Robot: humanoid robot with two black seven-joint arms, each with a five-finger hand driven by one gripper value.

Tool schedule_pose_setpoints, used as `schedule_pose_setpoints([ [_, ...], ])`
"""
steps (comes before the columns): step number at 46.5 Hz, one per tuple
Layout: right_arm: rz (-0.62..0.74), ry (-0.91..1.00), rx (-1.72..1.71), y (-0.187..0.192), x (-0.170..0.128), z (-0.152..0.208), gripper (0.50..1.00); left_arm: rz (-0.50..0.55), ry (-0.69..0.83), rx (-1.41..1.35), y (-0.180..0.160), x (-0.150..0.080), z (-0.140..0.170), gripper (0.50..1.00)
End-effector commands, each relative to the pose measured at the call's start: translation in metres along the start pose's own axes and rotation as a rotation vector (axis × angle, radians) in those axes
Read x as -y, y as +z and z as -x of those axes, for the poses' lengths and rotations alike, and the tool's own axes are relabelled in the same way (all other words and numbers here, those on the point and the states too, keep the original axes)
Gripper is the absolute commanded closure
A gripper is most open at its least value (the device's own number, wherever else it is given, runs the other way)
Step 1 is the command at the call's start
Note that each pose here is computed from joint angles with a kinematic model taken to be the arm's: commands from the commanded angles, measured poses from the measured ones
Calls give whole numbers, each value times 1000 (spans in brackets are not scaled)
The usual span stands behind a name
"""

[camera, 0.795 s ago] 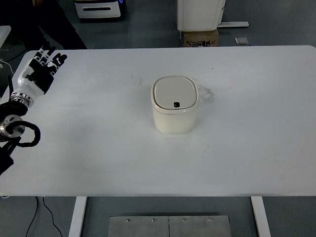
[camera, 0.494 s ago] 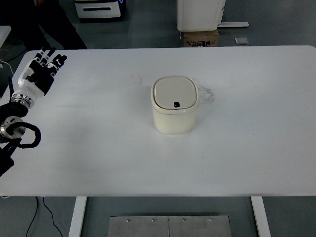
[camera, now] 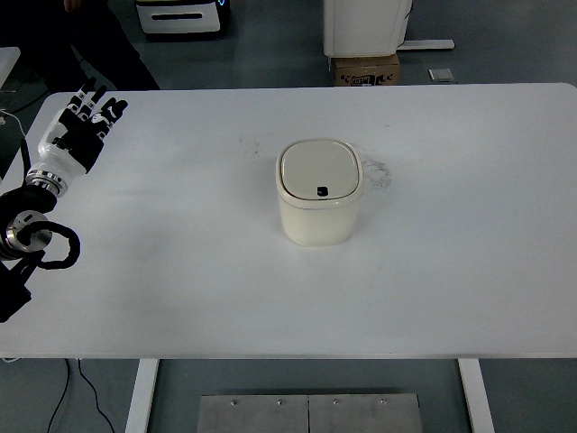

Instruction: Open trash can

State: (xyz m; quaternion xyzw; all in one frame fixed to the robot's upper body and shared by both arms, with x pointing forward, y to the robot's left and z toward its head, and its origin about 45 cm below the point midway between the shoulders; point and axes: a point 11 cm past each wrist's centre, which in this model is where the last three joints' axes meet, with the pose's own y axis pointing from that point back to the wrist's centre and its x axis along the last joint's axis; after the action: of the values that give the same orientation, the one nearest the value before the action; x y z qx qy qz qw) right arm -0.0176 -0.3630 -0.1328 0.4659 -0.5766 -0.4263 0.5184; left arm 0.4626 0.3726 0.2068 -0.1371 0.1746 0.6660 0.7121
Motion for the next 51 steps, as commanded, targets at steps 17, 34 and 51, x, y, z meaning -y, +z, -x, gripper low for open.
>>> schedule_pose_setpoints([
  [17, -1, 0, 0, 0, 0, 0, 509, 14, -23, -2, 8, 7, 10, 500],
  [34, -1, 0, 0, 0, 0, 0, 509, 7, -52, 23, 11, 12, 20, 500],
  [51, 0, 0, 0, 0, 0, 0, 509, -68, -185, 211, 17, 23, 63, 500],
])
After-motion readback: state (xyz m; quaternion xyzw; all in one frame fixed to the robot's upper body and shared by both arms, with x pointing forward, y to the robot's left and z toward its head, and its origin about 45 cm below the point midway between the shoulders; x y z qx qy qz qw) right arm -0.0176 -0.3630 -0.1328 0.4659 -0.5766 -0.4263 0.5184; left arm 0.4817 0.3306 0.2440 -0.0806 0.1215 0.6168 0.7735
